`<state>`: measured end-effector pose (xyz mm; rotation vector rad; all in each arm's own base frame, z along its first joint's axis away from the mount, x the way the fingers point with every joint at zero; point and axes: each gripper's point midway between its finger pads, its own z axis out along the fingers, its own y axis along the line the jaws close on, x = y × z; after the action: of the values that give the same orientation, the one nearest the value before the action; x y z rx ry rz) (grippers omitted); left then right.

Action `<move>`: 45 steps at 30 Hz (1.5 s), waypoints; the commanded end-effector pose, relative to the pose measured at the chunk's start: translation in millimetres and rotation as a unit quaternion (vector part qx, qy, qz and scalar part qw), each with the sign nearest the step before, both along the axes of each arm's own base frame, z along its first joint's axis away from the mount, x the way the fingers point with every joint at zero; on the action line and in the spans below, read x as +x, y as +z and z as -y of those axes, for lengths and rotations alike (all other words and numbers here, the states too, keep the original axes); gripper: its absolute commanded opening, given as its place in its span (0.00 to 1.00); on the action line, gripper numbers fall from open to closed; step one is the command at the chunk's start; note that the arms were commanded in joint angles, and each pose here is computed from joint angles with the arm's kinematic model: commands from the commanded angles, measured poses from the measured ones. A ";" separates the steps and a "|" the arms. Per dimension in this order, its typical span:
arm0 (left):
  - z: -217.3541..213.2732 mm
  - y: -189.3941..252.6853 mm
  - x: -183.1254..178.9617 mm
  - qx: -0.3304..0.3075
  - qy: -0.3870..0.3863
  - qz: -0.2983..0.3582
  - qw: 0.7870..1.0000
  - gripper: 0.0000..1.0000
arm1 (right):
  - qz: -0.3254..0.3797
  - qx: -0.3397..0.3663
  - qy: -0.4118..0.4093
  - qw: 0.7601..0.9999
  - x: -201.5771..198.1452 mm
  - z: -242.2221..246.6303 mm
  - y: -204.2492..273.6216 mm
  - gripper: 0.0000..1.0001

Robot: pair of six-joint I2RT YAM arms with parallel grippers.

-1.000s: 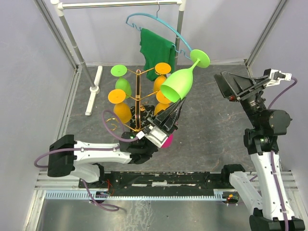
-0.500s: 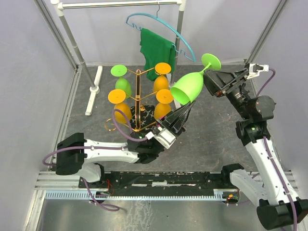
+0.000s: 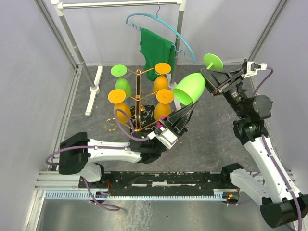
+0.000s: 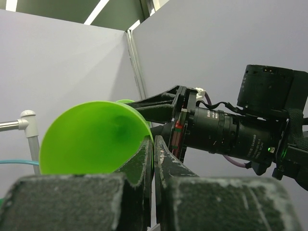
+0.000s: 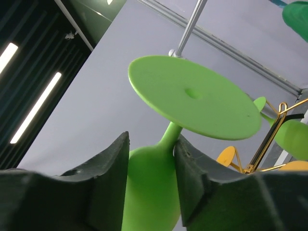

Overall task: Place the wine glass upside down on the wine glass rack
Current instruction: Turn the wine glass upside down at the wine rack.

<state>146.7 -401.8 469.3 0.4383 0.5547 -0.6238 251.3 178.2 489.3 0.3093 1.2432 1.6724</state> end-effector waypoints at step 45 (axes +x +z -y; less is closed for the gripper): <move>-44.6 1.4 91.8 0.240 0.037 -0.272 0.931 0.77 | 0.070 -0.430 -0.178 0.882 20.8 36.0 -50.2 0.01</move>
<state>220.6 -372.4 429.5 0.7660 1.2546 -0.4389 275.2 145.9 485.3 -0.0060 1.4177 0.8520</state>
